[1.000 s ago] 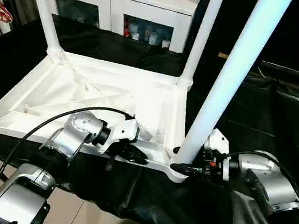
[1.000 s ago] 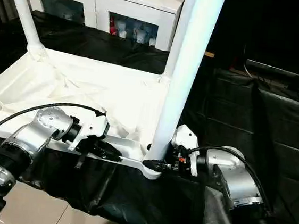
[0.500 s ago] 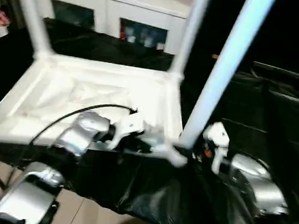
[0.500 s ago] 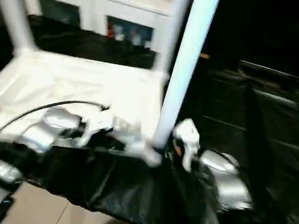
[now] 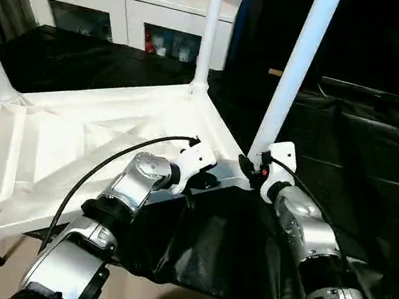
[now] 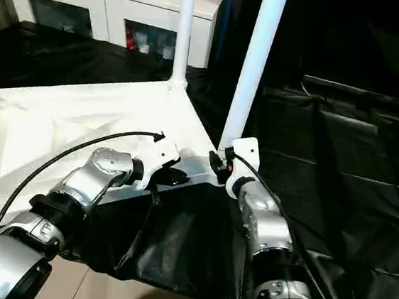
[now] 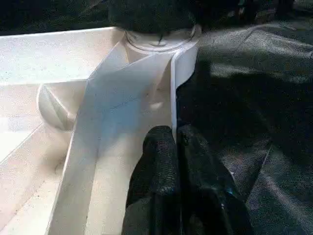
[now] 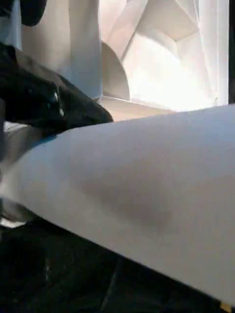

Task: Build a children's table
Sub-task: Rotate leg to tighten

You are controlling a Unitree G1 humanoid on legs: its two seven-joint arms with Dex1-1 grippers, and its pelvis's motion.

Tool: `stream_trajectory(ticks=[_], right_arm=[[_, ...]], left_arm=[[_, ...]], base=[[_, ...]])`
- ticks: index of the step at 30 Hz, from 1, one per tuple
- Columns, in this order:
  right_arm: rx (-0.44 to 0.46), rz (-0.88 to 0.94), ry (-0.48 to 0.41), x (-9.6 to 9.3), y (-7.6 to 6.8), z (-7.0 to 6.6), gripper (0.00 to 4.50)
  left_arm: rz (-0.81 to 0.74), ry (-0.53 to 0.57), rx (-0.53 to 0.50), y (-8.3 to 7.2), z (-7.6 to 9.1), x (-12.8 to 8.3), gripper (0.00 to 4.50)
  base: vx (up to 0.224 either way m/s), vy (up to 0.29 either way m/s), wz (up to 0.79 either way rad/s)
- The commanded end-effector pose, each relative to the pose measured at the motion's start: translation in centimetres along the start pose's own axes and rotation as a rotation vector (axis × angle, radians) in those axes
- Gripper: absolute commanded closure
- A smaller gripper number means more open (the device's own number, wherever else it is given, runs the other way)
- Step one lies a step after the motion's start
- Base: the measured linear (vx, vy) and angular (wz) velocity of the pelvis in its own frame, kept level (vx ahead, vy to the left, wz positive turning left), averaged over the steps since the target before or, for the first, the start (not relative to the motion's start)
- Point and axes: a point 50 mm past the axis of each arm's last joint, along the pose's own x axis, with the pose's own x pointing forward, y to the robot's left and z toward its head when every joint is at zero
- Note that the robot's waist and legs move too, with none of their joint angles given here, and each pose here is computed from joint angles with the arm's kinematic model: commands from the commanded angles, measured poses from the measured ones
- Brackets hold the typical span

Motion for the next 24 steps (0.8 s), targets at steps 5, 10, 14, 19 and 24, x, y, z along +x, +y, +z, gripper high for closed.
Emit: stream_trajectory(ticks=[5,10,14,19,24], right_arm=[[-0.017,0.142,0.058,0.0,1.9,-1.3,1.34],[-0.105,0.248,-0.011,-3.8,-2.5,0.0,1.34],[-0.138,0.285,-0.011,-5.6,-4.4,0.3,1.34],[-0.18,0.38,0.017,-9.4,-7.5,1.2,1.29],[-0.172,0.5,0.032,-10.0,-6.3,1.5,1.27]], left_arm=[[-0.048,-0.038,0.077,-0.8,1.9,1.2,4.5],[-0.045,-0.027,0.092,-0.6,1.3,0.8,4.5],[-0.045,-0.025,0.094,-0.6,1.1,0.7,4.5],[-0.047,-0.046,0.114,-0.5,0.9,0.3,4.23],[-0.116,-0.086,0.061,-0.6,1.4,-0.3,3.7]], base=[[0.0,0.0,0.0],[0.0,0.0,0.0],[0.014,-0.003,0.01],[0.0,0.0,0.0],[0.0,0.0,0.0]])
